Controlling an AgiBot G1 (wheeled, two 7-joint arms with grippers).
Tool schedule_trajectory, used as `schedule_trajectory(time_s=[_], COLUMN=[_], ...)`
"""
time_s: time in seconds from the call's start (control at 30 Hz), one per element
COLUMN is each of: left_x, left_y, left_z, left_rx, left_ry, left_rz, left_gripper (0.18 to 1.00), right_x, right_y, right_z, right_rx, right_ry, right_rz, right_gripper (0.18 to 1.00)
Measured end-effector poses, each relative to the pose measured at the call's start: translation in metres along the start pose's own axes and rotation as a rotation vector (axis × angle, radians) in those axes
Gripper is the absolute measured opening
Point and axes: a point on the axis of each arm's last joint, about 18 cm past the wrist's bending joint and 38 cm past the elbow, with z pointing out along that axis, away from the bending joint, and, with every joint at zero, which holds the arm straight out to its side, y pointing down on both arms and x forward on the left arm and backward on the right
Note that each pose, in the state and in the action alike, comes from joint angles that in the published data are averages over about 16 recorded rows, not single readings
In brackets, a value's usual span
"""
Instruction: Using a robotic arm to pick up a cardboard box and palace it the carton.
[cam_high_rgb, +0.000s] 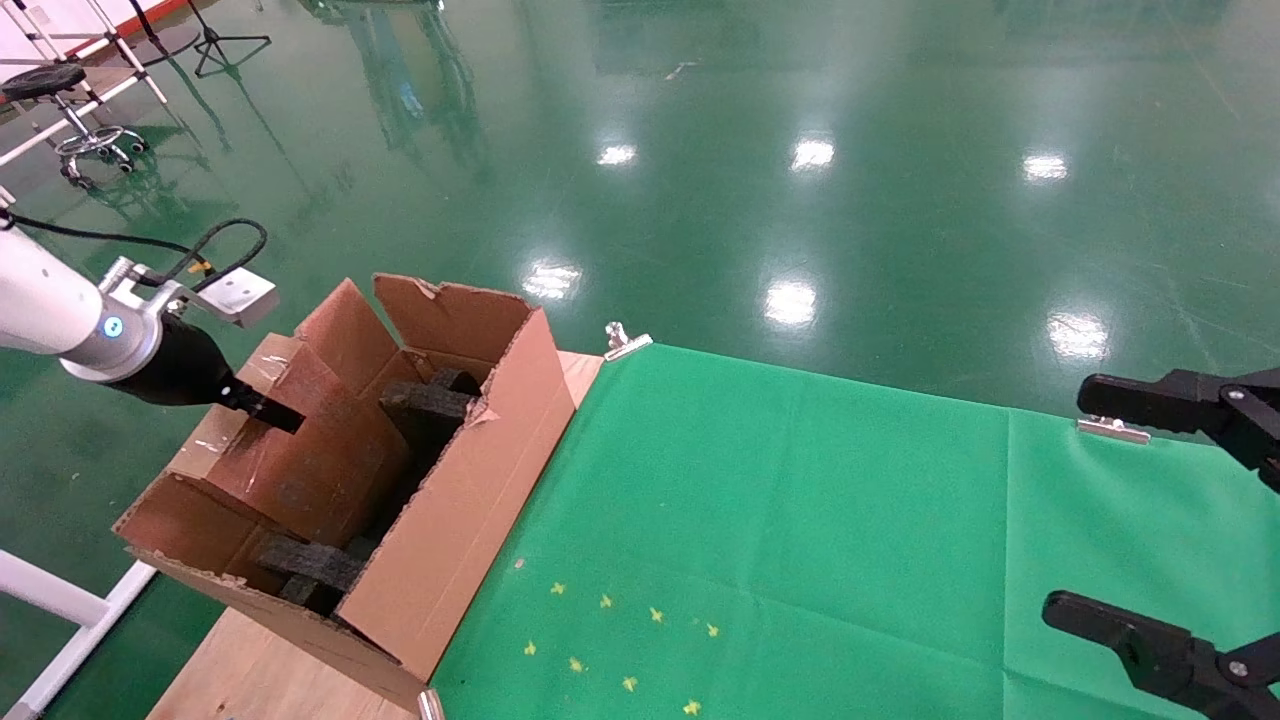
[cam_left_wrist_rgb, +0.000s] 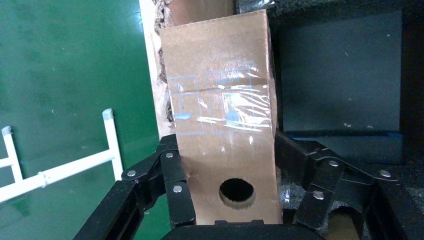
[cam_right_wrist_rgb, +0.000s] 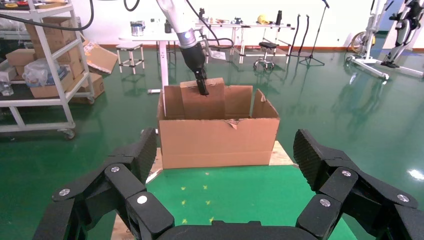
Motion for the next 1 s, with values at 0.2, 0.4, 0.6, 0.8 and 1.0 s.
schedule_trajectory(time_s=[0.2,0.4,0.6,0.8,1.0], left_x=[0.000,0.000,-0.003,-0.011,-0.018], left_y=[-0.001,-0.003,-0.016,-0.035,-0.050], left_z=[-0.001,-0.003,-0.016,-0.040,-0.064], left_rx=[0.001,0.010,0.078,0.183,0.273], left_ry=[0.002,0.007,0.034,0.068,0.094], left_rz=[0.001,-0.002,-0.028,-0.068,-0.098], left_gripper=[0.503,0.624,0.749,0.864,0.937], right_x=[0.000,0.000,0.000,0.000,0.000], right_y=[0.000,0.000,0.000,0.000,0.000], right_z=[0.000,0.000,0.000,0.000,0.000], right_rx=[0.000,0.000,0.000,0.000,0.000], right_ry=[0.000,0.000,0.000,0.000,0.000], right_rz=[0.000,0.000,0.000,0.000,0.000], right_gripper=[1.001,1.001,1.001,1.001,1.001])
